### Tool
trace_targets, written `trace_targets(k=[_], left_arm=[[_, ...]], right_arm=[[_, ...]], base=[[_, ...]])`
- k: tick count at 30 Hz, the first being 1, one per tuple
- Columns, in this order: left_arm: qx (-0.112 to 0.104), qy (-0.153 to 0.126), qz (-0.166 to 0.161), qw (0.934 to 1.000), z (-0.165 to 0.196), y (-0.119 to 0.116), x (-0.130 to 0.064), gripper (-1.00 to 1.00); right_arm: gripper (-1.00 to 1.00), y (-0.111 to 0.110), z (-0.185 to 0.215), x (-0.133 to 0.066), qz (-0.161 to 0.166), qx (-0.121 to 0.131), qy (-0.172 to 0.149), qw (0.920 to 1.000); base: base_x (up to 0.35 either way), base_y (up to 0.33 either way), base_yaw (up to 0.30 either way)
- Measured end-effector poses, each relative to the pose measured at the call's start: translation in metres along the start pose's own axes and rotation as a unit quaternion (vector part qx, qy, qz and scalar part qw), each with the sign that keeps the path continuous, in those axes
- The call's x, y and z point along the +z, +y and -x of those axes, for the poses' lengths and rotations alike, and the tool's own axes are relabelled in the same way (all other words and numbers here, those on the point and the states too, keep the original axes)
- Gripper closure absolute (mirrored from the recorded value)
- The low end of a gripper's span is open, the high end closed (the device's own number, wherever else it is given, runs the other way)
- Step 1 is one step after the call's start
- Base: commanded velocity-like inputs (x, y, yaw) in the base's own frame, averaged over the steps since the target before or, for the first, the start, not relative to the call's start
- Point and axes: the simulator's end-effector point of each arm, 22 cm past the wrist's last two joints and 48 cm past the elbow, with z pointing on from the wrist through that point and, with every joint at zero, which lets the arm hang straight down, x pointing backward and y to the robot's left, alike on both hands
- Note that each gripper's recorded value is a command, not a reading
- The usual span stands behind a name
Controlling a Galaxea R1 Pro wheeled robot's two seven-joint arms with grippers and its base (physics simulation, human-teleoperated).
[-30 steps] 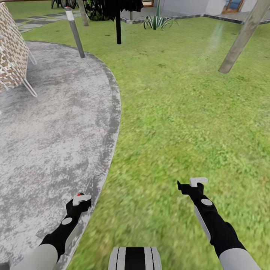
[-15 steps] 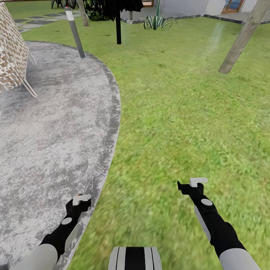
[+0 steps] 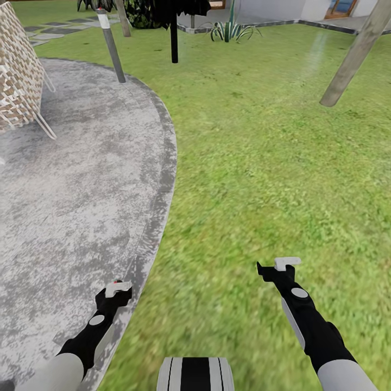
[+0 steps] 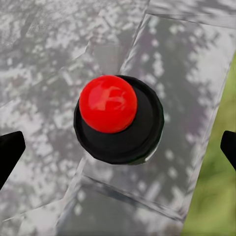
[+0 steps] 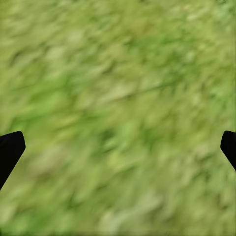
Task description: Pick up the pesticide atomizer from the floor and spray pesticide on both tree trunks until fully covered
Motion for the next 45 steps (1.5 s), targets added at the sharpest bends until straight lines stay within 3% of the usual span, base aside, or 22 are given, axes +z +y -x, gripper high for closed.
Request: trace_targets(k=[45], left_arm=[[0.000, 0.005, 0.000, 1.0000, -0.0063, -0.0016, 0.0017, -1.00]], right_arm=[[-1.00, 0.0008, -0.0068, 0.0025, 0.000, -0.001, 0.006, 1.0000]], base=[[0.012, 0.000, 0.010]])
